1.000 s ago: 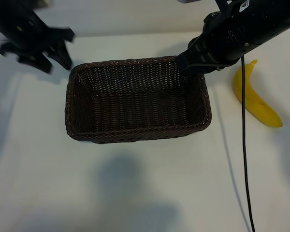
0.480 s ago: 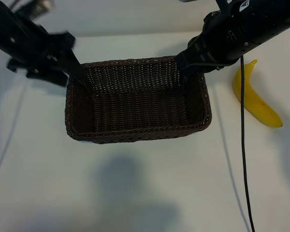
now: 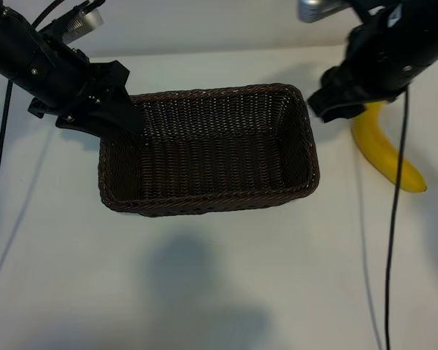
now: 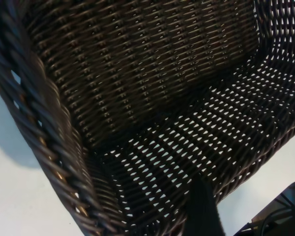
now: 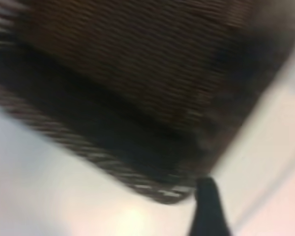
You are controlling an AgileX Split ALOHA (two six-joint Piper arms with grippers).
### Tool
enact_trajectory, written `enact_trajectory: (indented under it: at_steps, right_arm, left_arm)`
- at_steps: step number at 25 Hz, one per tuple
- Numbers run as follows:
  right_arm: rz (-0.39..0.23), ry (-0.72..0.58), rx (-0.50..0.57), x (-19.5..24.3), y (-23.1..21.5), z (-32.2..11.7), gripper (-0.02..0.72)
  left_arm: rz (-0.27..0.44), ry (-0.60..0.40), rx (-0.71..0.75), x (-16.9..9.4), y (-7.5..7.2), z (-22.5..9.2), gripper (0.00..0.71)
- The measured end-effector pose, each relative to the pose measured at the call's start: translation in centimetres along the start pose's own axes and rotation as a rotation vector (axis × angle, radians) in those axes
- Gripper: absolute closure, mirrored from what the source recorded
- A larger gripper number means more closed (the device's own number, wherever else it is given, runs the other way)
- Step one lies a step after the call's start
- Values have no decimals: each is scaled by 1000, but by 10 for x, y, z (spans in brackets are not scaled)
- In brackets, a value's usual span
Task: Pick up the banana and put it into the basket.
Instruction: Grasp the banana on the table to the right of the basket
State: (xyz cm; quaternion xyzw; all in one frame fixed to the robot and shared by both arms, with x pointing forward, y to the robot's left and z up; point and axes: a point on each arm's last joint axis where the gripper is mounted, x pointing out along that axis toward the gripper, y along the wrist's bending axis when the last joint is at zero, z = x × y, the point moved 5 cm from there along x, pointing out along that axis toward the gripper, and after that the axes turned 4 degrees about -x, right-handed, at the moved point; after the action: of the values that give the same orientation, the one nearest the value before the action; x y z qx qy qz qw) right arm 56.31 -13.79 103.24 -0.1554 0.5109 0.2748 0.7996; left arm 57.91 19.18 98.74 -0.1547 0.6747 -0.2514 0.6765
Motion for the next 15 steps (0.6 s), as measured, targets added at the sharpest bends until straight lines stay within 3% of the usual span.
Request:
enact_trajectory:
  at_steps: [5, 15]
  right_arm:
    - [-65, 45, 24, 23, -29, -4, 131]
    - [-76, 159, 59, 91, -83, -25, 138]
  left_arm:
    - [0, 0, 1, 0, 0, 0, 188]
    - [5, -52, 27, -13, -8, -2, 189]
